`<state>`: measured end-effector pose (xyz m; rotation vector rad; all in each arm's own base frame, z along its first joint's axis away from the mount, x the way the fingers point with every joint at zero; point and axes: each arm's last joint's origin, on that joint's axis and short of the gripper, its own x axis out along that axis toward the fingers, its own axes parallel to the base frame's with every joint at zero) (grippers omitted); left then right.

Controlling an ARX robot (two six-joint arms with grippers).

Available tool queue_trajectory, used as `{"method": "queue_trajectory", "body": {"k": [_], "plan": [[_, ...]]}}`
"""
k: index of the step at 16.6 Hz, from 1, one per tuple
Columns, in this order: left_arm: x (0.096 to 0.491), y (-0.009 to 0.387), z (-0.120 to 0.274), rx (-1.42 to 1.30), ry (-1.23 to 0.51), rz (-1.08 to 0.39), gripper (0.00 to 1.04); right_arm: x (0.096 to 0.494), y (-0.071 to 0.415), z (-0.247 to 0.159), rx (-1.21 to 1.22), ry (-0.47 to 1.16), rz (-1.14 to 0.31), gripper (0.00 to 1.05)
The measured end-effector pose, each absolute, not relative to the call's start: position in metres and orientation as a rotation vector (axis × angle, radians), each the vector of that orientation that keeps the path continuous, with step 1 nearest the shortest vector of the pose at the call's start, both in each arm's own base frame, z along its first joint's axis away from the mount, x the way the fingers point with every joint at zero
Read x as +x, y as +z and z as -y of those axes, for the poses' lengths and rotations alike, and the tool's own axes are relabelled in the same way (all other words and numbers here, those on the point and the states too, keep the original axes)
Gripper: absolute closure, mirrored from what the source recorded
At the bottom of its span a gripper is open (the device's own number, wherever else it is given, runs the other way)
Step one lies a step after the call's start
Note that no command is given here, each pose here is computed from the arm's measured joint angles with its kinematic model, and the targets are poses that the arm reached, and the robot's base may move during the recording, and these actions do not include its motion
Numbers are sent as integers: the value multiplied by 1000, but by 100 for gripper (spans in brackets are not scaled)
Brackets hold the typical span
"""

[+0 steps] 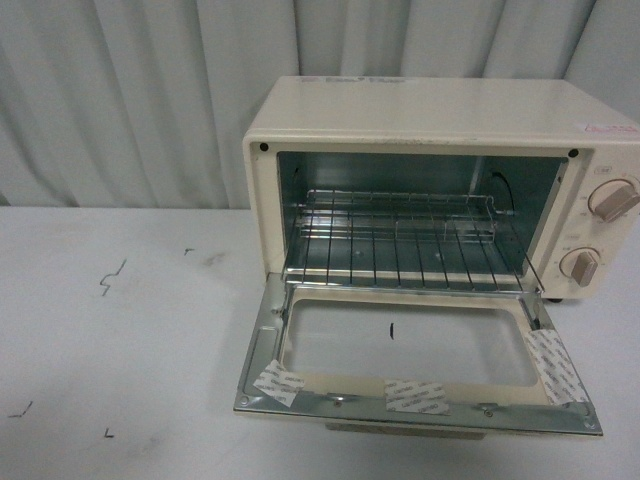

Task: Open oven

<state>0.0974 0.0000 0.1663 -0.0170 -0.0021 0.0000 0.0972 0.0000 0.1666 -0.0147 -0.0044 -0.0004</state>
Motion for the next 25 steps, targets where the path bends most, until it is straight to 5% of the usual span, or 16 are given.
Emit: {"method": "queue_trajectory", "body": {"k": [25], "plan": [[97, 166, 0, -17, 0, 4, 7, 97, 167, 0, -15, 0, 5, 6]]}}
